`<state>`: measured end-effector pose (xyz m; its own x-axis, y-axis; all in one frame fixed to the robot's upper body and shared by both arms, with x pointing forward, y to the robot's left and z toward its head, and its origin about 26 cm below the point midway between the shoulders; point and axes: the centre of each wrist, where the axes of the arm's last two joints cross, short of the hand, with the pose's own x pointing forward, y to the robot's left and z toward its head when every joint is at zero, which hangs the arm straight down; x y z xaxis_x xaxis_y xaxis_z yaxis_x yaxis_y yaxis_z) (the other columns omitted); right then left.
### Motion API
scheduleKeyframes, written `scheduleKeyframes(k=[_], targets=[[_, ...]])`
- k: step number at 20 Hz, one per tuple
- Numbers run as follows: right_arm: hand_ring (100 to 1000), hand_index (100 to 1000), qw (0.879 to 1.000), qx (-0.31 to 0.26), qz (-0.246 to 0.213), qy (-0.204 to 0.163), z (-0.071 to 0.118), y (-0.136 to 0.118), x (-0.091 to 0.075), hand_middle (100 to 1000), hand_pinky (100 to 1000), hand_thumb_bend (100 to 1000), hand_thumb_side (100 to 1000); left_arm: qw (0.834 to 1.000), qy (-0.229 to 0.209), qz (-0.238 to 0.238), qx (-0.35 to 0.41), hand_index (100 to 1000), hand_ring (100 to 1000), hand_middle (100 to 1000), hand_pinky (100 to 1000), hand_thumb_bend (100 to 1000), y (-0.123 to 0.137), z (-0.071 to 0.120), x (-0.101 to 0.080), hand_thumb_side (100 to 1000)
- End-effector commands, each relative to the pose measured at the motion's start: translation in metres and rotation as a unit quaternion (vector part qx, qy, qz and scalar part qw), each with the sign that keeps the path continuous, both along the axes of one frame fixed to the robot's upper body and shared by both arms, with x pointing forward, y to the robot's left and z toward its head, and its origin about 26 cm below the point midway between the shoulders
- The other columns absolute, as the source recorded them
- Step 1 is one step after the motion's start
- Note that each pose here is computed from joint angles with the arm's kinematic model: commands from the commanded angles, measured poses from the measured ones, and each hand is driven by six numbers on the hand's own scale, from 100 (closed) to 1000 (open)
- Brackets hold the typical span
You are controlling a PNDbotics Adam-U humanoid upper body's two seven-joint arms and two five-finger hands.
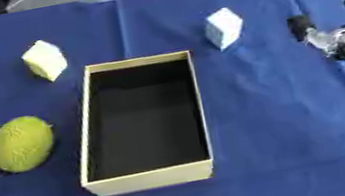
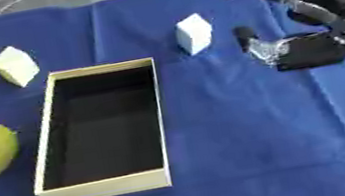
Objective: Pick up objects on the table and place them in the box.
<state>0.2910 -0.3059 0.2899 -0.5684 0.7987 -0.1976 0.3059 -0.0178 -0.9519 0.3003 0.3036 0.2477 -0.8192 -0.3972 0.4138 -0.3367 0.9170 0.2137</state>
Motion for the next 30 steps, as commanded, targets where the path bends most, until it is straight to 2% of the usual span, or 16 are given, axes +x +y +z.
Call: scheduleKeyframes(k=[1,3,4,5,8,10,11,12,13,15,20,24,27,28,30], targets=[[888,919,0.999,-0.031,-0.008,-0.010,0.015,0.000,-0.004,871,888,100,875,1.000,-0.016,-0.002,0.013,849,760,686,783,148,0.001,0.010,-0.004,794],[888,919,0.999,-0.038,-0.012,-0.003,0.019,0.001,-0.004,872,888,100,860,1.000,-0.016,-0.003,0.013,846,760,686,783,148,0.000,0.010,-0.004,794],[890,922,0.999,-0.039,-0.013,0.001,0.021,0.001,-0.004,876,889,100,808,1.000,-0.015,-0.005,0.014,850,764,690,787,144,0.000,0.009,-0.004,789],[891,920,0.999,-0.040,-0.015,0.007,0.022,0.002,-0.004,878,893,100,693,1.000,-0.015,-0.007,0.015,852,767,694,792,141,0.000,0.009,-0.004,785],[892,902,0.999,-0.031,-0.018,0.041,0.021,0.005,-0.003,875,902,100,466,1.000,-0.015,-0.016,0.017,853,767,695,791,139,-0.002,0.008,-0.003,781],[892,902,0.998,-0.024,-0.020,0.060,0.022,0.007,-0.003,875,902,100,466,1.000,-0.014,-0.018,0.017,853,767,695,791,139,-0.002,0.008,-0.003,781],[891,902,0.997,-0.020,-0.021,0.070,0.023,0.008,-0.002,872,908,100,242,1.000,-0.013,-0.019,0.017,853,767,694,790,136,-0.002,0.008,-0.003,778],[893,904,0.996,-0.016,-0.023,0.083,0.023,0.009,0.000,871,910,103,187,1.000,-0.012,-0.021,0.017,853,767,694,790,136,-0.002,0.008,-0.003,778],[893,904,0.995,-0.012,-0.025,0.094,0.024,0.009,0.002,871,910,103,187,1.000,-0.011,-0.022,0.018,853,767,694,790,136,-0.003,0.007,-0.003,778],[899,909,0.993,-0.005,-0.030,0.112,0.027,0.010,0.007,867,919,173,118,0.999,-0.010,-0.024,0.018,853,768,695,791,134,-0.003,0.007,-0.003,776],[911,922,0.989,0.001,-0.054,0.136,0.037,0.012,0.025,868,930,203,158,0.999,-0.007,-0.029,0.019,852,768,695,790,132,-0.004,0.006,-0.003,775],[918,923,0.987,-0.010,-0.067,0.147,0.042,0.014,0.044,863,936,218,155,0.999,-0.004,-0.032,0.018,851,768,694,790,131,-0.005,0.006,-0.003,775],[918,923,0.985,-0.023,-0.070,0.157,0.047,0.013,0.051,863,936,218,155,0.999,-0.003,-0.031,0.018,851,768,694,790,131,-0.004,0.006,-0.003,775],[927,939,0.984,-0.024,-0.072,0.159,0.049,0.012,0.052,872,943,241,110,0.999,-0.003,-0.032,0.018,850,767,693,790,130,-0.005,0.006,-0.003,776],[927,939,0.982,-0.025,-0.084,0.165,0.053,0.013,0.059,872,943,241,110,0.999,-0.003,-0.034,0.018,850,767,693,790,130,-0.005,0.006,-0.003,776]])
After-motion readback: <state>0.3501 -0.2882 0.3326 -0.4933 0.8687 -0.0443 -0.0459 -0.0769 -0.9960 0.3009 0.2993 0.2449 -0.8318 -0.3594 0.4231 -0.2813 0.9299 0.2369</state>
